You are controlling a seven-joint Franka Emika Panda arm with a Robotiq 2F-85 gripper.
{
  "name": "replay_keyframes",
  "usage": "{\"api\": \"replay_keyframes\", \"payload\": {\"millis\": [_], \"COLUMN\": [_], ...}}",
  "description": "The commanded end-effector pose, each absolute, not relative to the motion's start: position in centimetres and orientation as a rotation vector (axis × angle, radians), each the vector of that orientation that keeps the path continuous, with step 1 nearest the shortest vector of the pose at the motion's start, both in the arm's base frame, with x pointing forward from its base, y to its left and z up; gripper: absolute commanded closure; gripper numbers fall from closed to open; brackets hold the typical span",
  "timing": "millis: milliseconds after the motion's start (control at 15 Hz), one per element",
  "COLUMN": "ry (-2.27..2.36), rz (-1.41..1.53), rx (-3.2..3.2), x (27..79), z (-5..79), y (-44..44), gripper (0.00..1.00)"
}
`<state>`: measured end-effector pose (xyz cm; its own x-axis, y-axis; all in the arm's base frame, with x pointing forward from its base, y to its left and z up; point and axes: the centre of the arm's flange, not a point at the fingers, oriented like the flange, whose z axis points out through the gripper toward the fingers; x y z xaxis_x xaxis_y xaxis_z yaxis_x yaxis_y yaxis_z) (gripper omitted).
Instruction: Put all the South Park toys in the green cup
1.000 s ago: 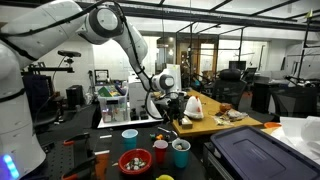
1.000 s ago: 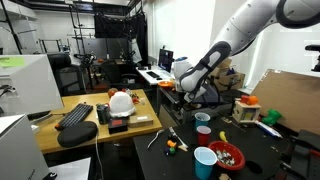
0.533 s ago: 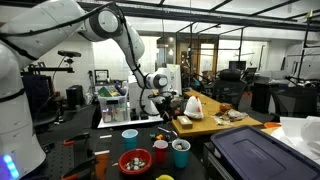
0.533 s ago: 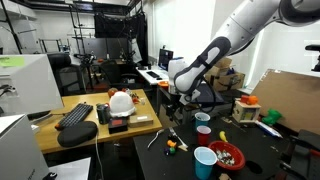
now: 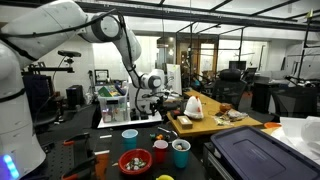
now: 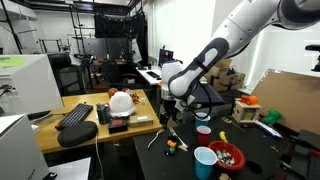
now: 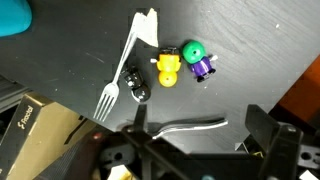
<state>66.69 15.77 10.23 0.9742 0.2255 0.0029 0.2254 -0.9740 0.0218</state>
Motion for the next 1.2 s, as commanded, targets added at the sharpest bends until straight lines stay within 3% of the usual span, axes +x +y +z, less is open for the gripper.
{"api": "replay_keyframes", "payload": {"millis": [0,533,1133], "ry": [0.334,0.438,1.004], "rz": [-0.016,-0.070,-0.153], "rx": [3.100,3.072,2.973], "x": [67.3,66.5,64.3], "z": [9.8,6.8,3.8], "y": [17.8,18.7,20.2], "gripper": [0.00,0.00,0.00]}}
